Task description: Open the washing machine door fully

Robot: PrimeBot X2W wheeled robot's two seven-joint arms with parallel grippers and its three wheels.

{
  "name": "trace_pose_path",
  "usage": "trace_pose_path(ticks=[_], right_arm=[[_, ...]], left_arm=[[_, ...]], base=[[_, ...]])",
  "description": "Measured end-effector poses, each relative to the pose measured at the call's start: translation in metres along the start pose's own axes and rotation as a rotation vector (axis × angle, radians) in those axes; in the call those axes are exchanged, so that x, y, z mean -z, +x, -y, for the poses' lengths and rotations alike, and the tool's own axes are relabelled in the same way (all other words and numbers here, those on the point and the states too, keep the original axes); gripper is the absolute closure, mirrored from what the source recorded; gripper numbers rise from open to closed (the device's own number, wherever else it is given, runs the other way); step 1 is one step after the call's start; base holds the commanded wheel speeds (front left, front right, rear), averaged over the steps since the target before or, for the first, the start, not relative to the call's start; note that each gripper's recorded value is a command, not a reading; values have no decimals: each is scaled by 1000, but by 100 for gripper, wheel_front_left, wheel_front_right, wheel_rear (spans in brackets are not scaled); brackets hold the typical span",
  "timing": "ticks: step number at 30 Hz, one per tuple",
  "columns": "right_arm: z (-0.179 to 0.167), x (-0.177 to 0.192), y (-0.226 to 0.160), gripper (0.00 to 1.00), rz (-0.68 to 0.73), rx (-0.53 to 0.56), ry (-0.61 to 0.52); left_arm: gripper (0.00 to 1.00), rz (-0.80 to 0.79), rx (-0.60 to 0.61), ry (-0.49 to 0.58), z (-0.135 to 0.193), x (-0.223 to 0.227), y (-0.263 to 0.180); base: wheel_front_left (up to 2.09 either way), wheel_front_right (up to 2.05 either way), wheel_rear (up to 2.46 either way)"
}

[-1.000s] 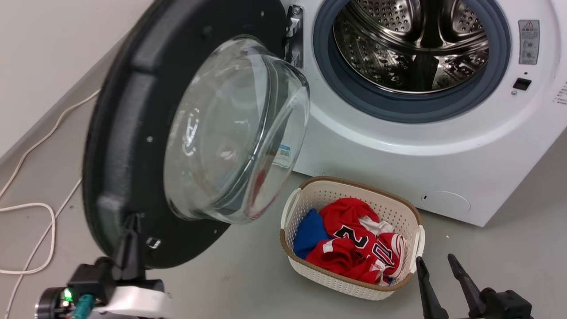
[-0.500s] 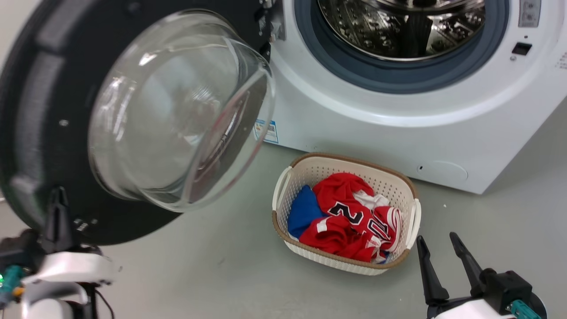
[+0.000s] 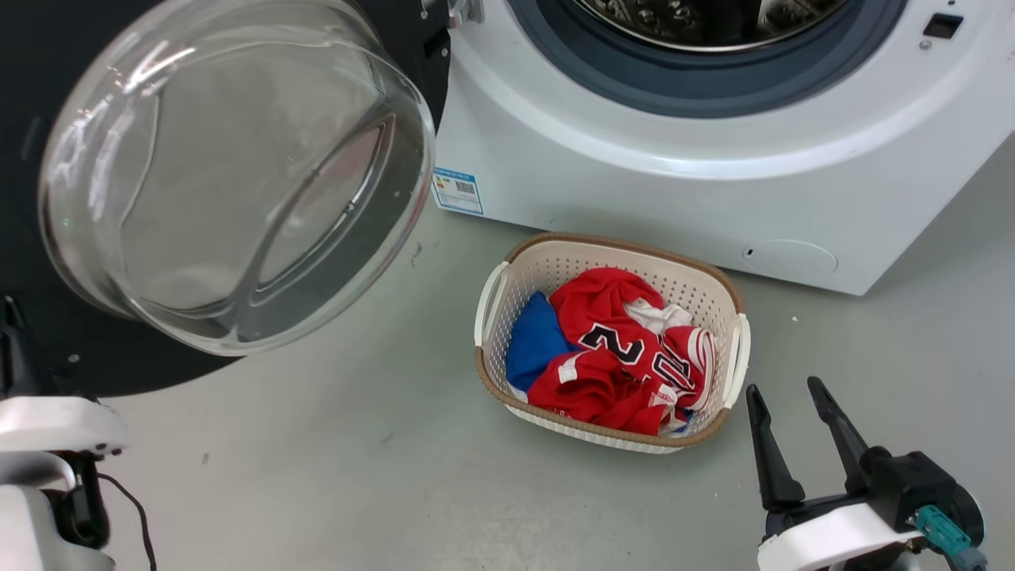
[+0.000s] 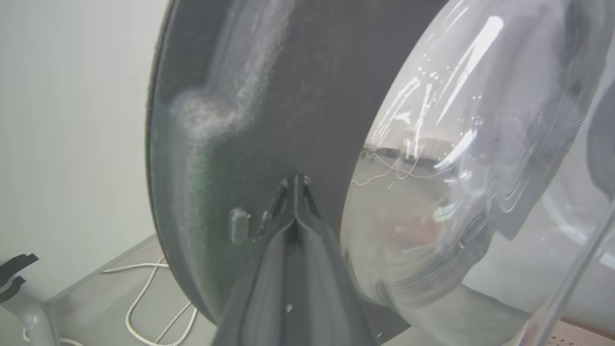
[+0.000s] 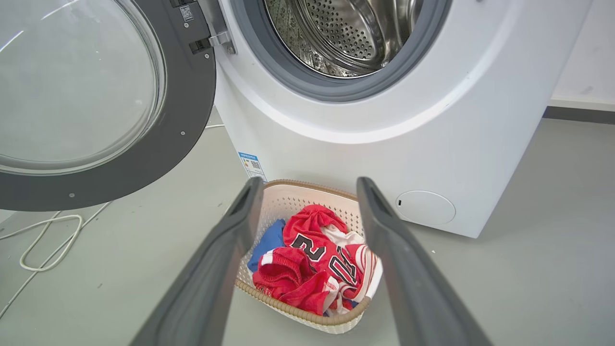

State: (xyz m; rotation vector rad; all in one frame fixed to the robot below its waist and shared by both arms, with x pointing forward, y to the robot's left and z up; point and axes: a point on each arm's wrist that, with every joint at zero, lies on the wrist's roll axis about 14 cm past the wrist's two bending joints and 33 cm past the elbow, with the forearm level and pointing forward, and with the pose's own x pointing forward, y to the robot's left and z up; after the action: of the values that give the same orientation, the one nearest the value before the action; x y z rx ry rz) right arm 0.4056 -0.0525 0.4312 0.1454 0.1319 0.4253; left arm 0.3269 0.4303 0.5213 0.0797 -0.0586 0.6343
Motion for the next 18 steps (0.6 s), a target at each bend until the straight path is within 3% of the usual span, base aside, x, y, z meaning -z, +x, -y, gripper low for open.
trace_pose_path(ticks=[18], right_arm=[[21, 5, 5, 0, -5, 52, -4]], left_arm=[[100, -46, -43, 8, -7, 13, 41]], base=[[0, 0, 0]])
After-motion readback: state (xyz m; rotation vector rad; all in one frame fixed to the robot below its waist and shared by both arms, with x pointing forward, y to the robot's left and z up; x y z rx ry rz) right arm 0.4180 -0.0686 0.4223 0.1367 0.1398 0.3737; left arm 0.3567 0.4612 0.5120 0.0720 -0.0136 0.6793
